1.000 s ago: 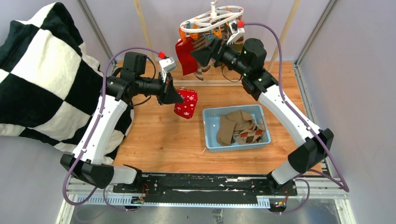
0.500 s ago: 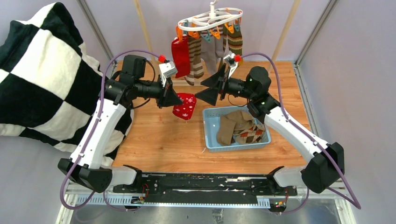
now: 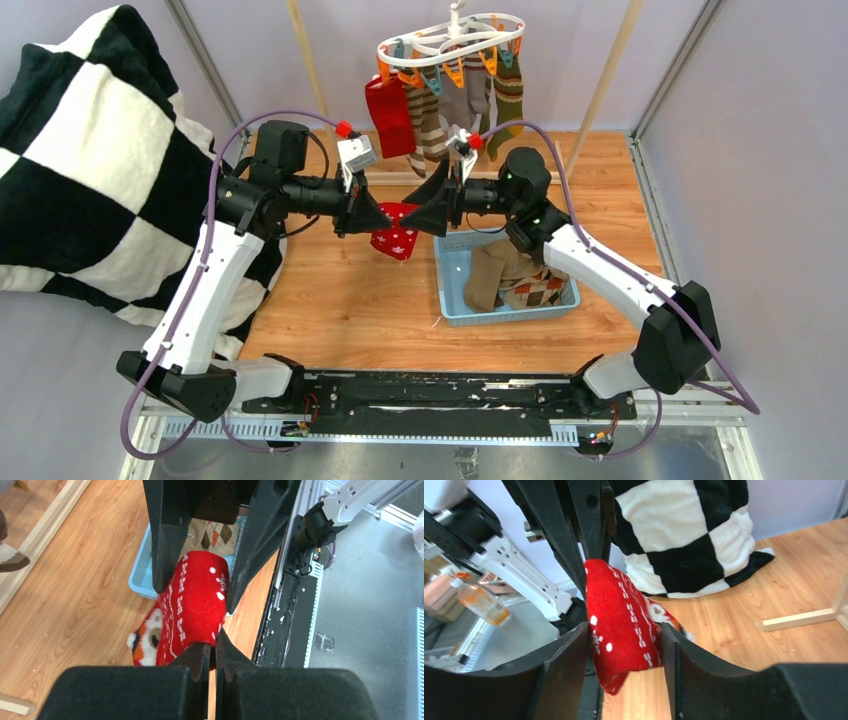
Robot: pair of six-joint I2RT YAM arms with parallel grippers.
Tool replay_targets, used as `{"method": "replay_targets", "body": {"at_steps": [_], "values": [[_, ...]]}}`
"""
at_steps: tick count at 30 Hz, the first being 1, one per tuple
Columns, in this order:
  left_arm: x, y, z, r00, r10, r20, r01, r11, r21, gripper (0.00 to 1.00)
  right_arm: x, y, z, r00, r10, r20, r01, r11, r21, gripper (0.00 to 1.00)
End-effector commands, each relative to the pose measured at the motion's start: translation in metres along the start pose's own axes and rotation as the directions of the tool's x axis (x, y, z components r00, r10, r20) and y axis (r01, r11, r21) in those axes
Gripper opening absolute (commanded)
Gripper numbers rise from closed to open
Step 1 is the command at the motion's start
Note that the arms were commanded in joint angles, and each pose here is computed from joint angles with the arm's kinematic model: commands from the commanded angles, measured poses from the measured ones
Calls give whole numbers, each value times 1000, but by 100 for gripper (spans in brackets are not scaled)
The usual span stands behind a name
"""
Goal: Remove the socks clipped to the hanger
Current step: Place the sock in the bin.
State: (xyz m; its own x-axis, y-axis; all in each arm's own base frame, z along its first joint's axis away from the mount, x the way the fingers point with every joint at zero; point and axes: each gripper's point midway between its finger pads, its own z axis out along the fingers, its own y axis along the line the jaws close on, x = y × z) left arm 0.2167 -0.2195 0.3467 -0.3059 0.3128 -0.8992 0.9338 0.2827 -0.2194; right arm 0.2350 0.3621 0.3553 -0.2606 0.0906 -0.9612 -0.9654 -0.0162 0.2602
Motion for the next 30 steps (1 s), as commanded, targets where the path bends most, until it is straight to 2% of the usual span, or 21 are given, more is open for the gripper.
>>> {"method": "replay_targets", "body": {"at_steps": [1, 2, 3, 4, 5, 6, 11, 14, 16, 19, 22, 24, 26, 30], "values": [[-4, -9, -2, 999, 32, 16, -32, 999, 19, 1, -7, 7, 3, 1000, -30, -5, 30, 999, -24, 36], [-3, -7, -2, 1000, 27, 12, -27, 1000, 10, 11, -8, 5, 2, 1000, -24, -10, 24, 1000, -7, 19], [-2, -4, -2, 1000, 21, 6, -21, 1000, -9, 42, -5, 2, -1, 1000, -9, -23, 9, 1000, 22, 5], [-1, -2, -2, 1000, 15, 2, -15, 1000, -20, 65, -5, 0, -3, 1000, -8, -22, 9, 999, 48, 0], [1, 2, -2, 1000, 6, -5, -6, 999, -42, 85, -1, -2, -7, 999, 6, -32, -3, 997, 82, 0], [2, 6, -3, 1000, 1, -12, -2, 998, -62, 97, 2, -5, -11, 999, 17, -39, -13, 994, 112, 0], [16, 28, -6, 998, -52, -44, 44, 987, -157, 100, 33, -28, -45, 986, 163, -41, -141, 933, 330, 0], [23, 43, -10, 990, -138, -29, 131, 977, -171, 100, 69, -53, -82, 959, 283, -12, -233, 815, 530, 0], [25, 53, -14, 981, -195, -12, 189, 965, -182, 100, 104, -73, -115, 927, 374, 22, -289, 676, 678, 0], [30, 60, -18, 974, -225, -6, 220, 957, -191, 100, 161, -94, -172, 851, 514, 106, -347, 400, 848, 0], [31, 58, -19, 977, -213, -4, 208, 958, -195, 100, 197, -102, -215, 810, 561, 172, -339, 209, 917, 0], [32, 58, -20, 975, -220, -4, 214, 954, -209, 100, 205, -104, -238, 813, 552, 187, -292, 109, 950, 2], [34, 59, -21, 972, -236, -4, 229, 949, -218, 100, 202, -106, -256, 830, 522, 198, -251, 32, 967, 10], [35, 56, -21, 972, -235, -3, 229, 949, -216, 100, 178, -103, -274, 872, 454, 182, -191, -25, 981, 44]]}}
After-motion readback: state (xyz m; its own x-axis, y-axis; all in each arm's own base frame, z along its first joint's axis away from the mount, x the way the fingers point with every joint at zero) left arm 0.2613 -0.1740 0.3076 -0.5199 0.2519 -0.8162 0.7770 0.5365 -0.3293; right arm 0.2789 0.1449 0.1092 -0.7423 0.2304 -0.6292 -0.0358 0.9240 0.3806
